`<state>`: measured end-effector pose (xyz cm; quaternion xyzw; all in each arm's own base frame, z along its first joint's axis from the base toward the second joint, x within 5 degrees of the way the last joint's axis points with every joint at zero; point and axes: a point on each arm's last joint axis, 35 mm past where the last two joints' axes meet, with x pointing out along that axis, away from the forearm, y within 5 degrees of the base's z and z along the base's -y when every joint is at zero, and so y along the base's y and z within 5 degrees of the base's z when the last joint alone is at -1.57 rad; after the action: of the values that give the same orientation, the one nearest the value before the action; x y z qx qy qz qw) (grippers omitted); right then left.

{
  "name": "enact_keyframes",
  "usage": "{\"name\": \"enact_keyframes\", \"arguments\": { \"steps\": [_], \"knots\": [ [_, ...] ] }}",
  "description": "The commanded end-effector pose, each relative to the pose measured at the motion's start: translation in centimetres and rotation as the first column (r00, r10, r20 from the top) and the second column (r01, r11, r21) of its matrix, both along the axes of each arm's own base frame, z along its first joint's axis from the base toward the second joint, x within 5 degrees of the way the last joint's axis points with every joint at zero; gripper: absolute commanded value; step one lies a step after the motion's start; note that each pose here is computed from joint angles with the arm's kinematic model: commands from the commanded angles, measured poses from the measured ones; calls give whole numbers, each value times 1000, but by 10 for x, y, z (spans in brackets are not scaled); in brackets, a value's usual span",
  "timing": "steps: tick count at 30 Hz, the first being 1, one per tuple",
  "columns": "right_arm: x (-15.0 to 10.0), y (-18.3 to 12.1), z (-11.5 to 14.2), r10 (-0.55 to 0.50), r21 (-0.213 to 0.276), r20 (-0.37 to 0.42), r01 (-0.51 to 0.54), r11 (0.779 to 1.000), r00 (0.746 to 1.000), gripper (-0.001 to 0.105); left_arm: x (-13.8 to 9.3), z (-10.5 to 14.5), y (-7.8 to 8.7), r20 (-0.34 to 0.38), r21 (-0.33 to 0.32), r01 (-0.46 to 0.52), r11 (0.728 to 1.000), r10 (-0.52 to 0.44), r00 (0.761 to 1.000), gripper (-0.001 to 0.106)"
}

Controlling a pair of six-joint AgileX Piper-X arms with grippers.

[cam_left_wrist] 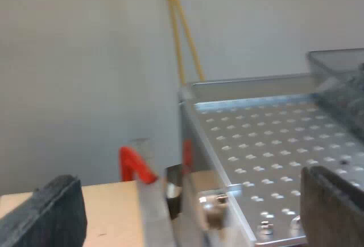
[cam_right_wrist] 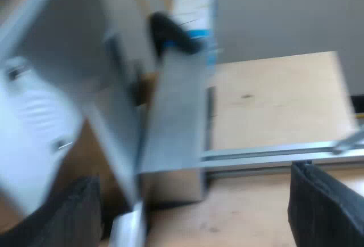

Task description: Place mug into machine

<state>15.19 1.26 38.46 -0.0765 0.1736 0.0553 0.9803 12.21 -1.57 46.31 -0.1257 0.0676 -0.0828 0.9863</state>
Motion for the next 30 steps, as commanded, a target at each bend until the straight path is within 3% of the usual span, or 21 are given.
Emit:
{"name": "enact_keyframes", "arguments": {
  "steps": [1, 4, 8, 12, 16, 24, 27, 30],
  "knots": [
    [-8, -18, 6, -103, 12, 36, 102, 995, 994, 69, -3, -4, 7, -52, 14, -57, 998, 58, 997, 78],
    [-17, -19, 10, -116, 15, 57, 115, 993, 992, 69, -9, -10, 10, -101, 52, -89, 995, 94, 990, 78],
    [-41, -17, 11, -113, 15, 58, 112, 994, 992, 69, -38, -8, 9, -63, 100, -92, 991, 98, 993, 78],
    [-70, -16, 12, -105, 0, 90, 105, 994, 990, 69, -75, -6, 15, -4, 102, -177, 979, 179, 984, 78],
    [-97, -14, 13, -103, -2, 135, 104, 995, 986, 69, -105, -12, 19, 10, 101, -204, 974, 204, 979, 78],
    [-144, -12, 3, -92, -29, 173, 99, 995, 981, 69, -169, -48, 26, 28, 95, -226, 969, 225, 974, 78],
    [-156, -11, -7, -92, -28, 200, 99, 995, 975, 69, -184, -64, 27, 16, 99, -225, 969, 225, 974, 78],
    [-161, -11, -20, -92, -27, 214, 100, 995, 973, 69, -182, -74, 27, -56, 123, -217, 968, 225, 973, 78]
  ]
}}
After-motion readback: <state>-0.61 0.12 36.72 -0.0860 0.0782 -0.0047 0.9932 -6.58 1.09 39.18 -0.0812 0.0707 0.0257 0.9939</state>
